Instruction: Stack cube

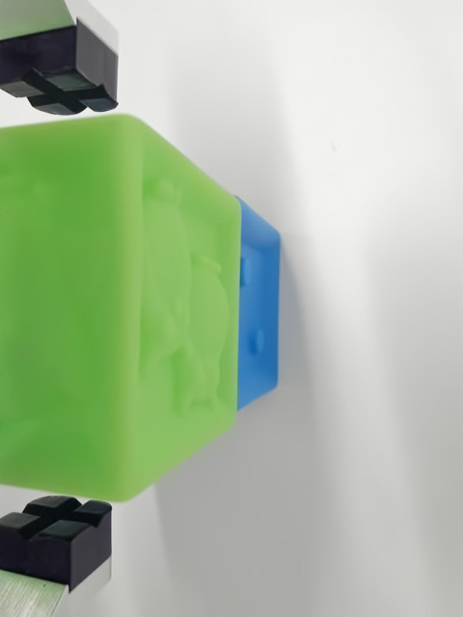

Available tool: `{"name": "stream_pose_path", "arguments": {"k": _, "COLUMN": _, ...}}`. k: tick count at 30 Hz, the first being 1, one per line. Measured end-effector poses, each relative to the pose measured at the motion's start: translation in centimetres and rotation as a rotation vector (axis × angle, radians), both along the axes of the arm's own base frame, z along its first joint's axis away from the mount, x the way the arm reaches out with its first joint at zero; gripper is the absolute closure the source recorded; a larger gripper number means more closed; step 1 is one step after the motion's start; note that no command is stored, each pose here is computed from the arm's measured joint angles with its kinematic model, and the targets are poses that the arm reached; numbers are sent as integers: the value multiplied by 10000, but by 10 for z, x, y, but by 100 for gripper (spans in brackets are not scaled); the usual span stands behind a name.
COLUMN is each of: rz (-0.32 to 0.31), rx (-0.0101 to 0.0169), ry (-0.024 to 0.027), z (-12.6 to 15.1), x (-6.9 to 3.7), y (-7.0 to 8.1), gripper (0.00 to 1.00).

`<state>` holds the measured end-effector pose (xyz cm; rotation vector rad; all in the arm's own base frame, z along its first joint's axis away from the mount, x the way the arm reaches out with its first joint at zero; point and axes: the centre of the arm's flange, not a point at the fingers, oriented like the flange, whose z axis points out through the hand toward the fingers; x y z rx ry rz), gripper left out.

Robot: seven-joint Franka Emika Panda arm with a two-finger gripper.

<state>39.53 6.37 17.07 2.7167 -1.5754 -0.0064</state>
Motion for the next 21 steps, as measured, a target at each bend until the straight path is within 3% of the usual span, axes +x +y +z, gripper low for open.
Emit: {"name": "stream_pose_path", "arguments": {"k": 21, "rz": -19, "rx": -11, "ry": -62, "z": 52, "x": 1, "y": -1, "gripper": 0}}
